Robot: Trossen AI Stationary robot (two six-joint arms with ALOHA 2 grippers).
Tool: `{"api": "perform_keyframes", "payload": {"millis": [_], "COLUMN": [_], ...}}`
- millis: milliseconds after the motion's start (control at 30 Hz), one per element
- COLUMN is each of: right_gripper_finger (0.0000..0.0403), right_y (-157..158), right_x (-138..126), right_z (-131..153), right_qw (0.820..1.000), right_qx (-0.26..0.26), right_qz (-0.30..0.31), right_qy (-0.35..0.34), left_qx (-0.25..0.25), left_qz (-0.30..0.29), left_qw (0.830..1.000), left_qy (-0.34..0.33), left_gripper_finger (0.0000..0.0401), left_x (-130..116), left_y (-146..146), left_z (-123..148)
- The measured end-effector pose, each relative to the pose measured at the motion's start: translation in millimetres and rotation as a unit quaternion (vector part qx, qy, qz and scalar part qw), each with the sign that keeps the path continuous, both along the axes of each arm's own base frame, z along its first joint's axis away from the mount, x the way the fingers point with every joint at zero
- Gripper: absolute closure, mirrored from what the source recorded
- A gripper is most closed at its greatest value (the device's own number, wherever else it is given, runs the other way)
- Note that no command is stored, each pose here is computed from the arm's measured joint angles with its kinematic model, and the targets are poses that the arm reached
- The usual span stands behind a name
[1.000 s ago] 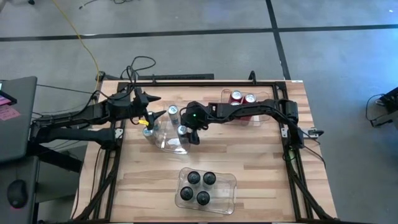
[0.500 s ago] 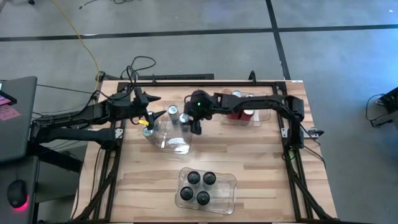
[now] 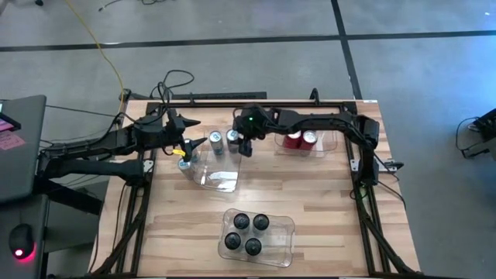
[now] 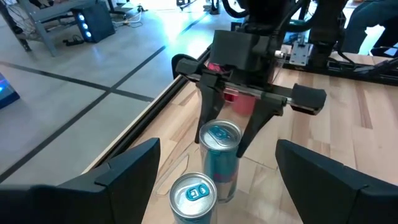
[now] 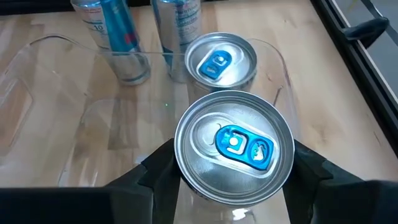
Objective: Sort soda cans
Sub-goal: Adjust the blue soda cans in the top left transparent bin, then put the blue soda can in the top left transparent bin
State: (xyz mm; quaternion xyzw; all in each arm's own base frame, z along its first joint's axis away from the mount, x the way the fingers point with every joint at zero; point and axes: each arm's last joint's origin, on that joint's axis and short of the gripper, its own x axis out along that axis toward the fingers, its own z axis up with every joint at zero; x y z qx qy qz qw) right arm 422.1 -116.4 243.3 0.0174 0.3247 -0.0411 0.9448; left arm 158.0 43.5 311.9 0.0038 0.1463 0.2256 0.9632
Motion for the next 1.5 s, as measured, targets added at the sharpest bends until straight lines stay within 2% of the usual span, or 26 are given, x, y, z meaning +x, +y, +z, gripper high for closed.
{"api": "perform_keyframes", "payload": {"millis": [200, 433, 1033, 1200, 1500], "right_gripper_finger": [0.019, 0.0177, 0.0026, 0.0013, 0.0014], "right_y": [1.2, 0.2, 2.3, 3.3, 7.9], "right_x": [6.4, 9.8, 8.7, 4.7, -11.0], "right_z": [-16.7, -23.0, -23.6, -12.8, 18.9], "right_qw": [1.0, 1.0, 1.0, 1.0, 1.0], "right_qx": [0.005, 0.005, 0.013, 0.026, 0.027], "right_qz": [0.004, 0.005, 0.002, -0.001, 0.005], "right_qy": [0.013, 0.013, 0.022, 0.016, 0.003], "left_qx": [0.0, -0.002, -0.001, -0.004, -0.006], "left_qz": [0.0, 0.0, -0.001, 0.0, 0.008], "left_qw": [1.0, 1.0, 1.0, 1.0, 1.0], "left_qy": [0.0, -0.001, 0.017, 0.015, 0.014], "left_gripper_finger": [0.0085, 0.0085, 0.0085, 0.0085, 0.0085], "left_x": [0.0, 0.1, -0.8, -0.9, -1.0], "left_y": [0.0, -0.2, -0.4, -0.4, 0.0], "left_z": [0.0, -0.1, -2.9, -2.8, -3.0]}}
